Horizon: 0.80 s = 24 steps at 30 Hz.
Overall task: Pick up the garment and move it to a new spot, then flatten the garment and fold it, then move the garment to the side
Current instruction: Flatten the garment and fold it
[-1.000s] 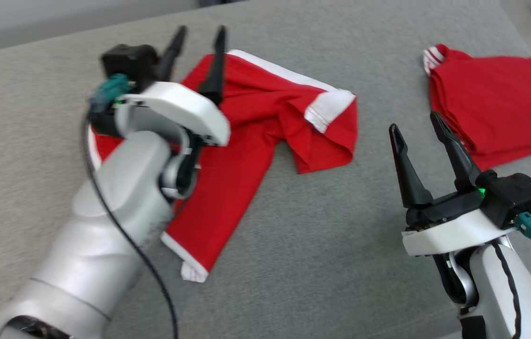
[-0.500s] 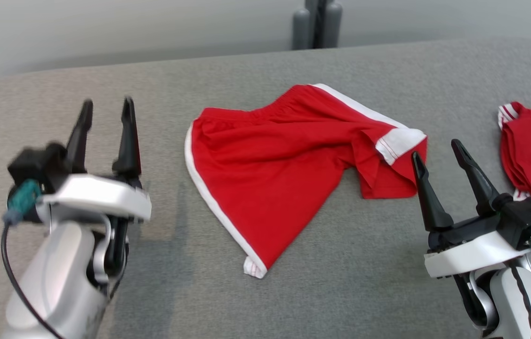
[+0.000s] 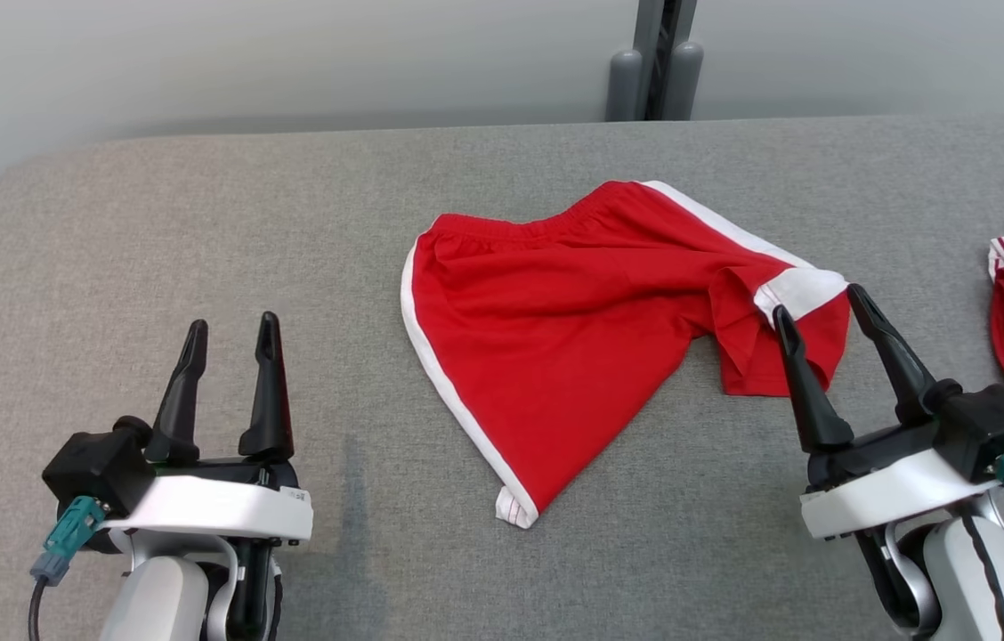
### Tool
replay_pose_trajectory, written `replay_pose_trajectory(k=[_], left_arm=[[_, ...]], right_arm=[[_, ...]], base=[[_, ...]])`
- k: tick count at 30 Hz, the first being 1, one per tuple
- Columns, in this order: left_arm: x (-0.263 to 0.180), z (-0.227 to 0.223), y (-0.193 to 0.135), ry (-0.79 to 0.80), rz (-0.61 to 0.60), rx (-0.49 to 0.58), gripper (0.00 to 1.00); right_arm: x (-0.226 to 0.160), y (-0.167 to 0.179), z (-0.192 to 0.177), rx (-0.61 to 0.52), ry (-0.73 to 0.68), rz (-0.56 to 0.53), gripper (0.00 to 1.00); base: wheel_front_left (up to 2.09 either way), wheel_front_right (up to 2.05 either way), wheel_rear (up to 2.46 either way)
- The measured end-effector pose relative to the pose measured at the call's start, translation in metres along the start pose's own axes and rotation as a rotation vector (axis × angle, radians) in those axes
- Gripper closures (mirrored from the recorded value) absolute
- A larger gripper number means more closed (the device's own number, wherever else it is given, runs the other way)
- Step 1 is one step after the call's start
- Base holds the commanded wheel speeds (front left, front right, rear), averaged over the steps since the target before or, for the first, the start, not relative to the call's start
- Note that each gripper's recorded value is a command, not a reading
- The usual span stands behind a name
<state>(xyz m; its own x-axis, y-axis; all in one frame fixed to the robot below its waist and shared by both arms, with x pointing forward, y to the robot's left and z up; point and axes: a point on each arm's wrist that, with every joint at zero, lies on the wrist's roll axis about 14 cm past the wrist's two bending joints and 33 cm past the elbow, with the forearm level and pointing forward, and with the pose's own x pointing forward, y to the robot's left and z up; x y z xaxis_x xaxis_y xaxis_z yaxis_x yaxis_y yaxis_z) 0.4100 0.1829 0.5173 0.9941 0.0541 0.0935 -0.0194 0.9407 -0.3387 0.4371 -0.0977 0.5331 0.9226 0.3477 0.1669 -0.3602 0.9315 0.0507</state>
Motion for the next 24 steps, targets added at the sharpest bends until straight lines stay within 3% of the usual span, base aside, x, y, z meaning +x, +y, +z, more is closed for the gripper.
replay_pose_trajectory(k=[6,16,19,24], left_arm=[[-0.004,-0.013,0.006,0.031,0.009,0.044,0.00],[-0.008,-0.027,0.026,0.076,0.062,0.024,0.00],[-0.011,-0.030,0.026,0.090,0.078,-0.006,0.00],[-0.017,-0.033,0.033,0.107,0.116,-0.015,0.00]], right_arm=[[0.023,0.000,-0.007,-0.011,0.017,0.033,0.00],[0.089,-0.009,-0.057,-0.109,0.274,0.159,0.00],[0.104,-0.010,-0.075,-0.072,0.352,0.176,0.00],[0.125,-0.018,-0.104,-0.118,0.483,0.214,0.00]], base=[[0.00,0.00,0.00],[0.00,0.00,0.00],[0.00,0.00,0.00],[0.00,0.00,0.00]])
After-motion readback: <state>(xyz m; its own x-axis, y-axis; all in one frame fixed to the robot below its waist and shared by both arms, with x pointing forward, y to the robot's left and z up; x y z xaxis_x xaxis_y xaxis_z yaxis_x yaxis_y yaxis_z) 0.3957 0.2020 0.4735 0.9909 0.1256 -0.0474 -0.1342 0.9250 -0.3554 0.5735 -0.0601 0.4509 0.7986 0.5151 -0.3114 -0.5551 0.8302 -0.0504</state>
